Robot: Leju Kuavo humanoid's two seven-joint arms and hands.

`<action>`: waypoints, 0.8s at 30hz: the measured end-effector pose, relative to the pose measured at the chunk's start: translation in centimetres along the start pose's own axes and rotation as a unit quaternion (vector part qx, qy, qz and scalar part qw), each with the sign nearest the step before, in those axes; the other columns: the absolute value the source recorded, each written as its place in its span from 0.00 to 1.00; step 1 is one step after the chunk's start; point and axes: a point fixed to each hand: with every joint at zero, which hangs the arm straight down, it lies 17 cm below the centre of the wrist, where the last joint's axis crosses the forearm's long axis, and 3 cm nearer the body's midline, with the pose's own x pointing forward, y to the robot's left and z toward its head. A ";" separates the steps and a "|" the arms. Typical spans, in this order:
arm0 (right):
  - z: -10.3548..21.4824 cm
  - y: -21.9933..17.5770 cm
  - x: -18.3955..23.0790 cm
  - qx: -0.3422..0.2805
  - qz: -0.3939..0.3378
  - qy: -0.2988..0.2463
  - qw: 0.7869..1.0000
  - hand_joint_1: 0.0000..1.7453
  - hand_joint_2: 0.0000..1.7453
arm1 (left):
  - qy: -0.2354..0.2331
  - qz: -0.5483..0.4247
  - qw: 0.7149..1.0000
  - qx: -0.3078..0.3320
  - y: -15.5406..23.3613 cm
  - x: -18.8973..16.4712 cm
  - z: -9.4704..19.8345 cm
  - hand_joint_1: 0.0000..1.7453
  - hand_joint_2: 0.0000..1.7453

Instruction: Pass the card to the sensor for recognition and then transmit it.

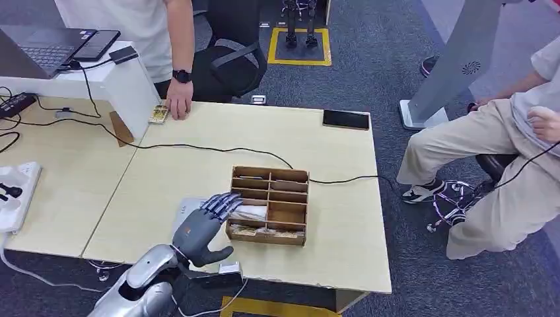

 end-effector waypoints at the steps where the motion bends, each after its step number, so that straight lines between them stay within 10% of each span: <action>1: 0.0 0.0 0.0 0.000 0.000 0.000 1.000 0.00 1.00 | 0.000 0.000 1.000 0.000 0.0 0.0 0.0 0.07 1.00; 24: -0.1 -0.3 0.3 -0.004 0.004 -0.004 1.000 0.00 1.00 | 0.005 -0.005 1.000 -0.031 -1.9 -0.2 0.5 0.17 1.00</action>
